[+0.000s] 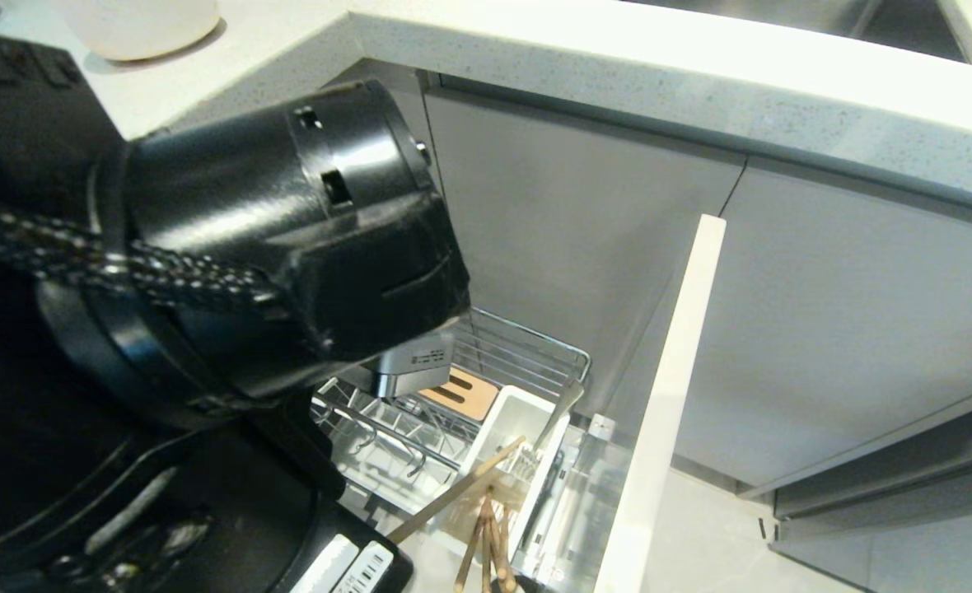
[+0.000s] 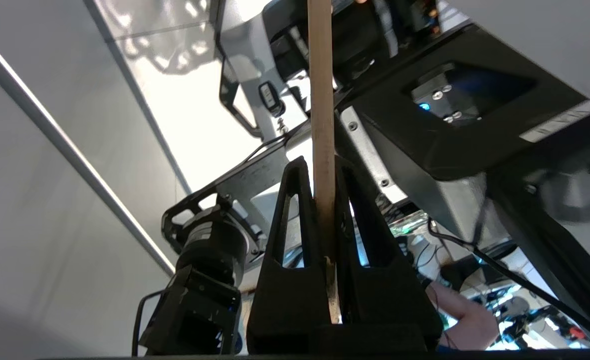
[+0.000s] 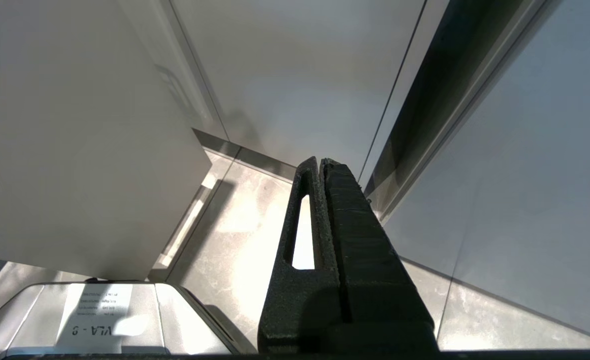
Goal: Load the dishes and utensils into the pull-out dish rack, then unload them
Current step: Pick up the chopsticks and place it in the cupboard
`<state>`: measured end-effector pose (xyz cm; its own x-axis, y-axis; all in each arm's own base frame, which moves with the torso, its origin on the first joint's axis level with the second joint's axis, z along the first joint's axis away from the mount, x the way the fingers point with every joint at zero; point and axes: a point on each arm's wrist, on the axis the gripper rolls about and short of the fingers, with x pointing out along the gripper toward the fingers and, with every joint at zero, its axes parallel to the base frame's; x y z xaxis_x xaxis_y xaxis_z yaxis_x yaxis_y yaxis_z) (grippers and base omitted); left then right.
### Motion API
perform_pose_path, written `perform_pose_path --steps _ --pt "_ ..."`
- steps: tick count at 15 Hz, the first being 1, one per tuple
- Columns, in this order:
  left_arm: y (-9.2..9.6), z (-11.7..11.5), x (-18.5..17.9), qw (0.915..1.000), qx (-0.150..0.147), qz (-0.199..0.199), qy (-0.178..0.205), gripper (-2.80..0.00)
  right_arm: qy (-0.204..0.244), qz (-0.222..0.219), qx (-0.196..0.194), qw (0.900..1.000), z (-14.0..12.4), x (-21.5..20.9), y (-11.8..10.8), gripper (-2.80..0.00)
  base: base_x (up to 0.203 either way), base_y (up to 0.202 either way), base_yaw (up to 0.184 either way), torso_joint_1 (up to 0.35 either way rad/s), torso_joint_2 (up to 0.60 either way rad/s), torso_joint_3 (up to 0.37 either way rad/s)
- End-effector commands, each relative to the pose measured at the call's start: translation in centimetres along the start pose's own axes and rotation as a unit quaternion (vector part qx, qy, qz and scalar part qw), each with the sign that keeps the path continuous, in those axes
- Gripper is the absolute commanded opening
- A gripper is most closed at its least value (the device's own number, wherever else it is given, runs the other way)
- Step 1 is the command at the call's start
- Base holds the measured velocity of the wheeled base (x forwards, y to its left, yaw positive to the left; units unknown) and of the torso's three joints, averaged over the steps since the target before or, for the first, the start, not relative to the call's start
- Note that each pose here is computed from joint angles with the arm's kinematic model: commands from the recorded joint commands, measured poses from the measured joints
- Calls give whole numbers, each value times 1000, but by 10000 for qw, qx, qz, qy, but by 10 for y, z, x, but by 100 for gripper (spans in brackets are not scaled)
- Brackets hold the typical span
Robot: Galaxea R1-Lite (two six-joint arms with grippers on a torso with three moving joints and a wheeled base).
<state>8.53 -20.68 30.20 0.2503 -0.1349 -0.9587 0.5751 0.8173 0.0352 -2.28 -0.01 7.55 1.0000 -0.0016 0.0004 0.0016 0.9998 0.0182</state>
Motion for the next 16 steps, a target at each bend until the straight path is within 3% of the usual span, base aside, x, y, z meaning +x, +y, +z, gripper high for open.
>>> perform_pose_path --steps 1,6,16 --pt "-3 2 10 9997 19 140 201 -280 10 0 1 10000 0 0 0 -280 0 0 0 0 0 0" --pt "1 8 29 9974 -98 474 532 -280 10 0 1 10000 0 0 0 -280 0 0 0 0 0 0" --pt "1 4 39 9951 -31 590 796 -280 10 0 1 10000 0 0 0 -280 0 0 0 0 0 0"
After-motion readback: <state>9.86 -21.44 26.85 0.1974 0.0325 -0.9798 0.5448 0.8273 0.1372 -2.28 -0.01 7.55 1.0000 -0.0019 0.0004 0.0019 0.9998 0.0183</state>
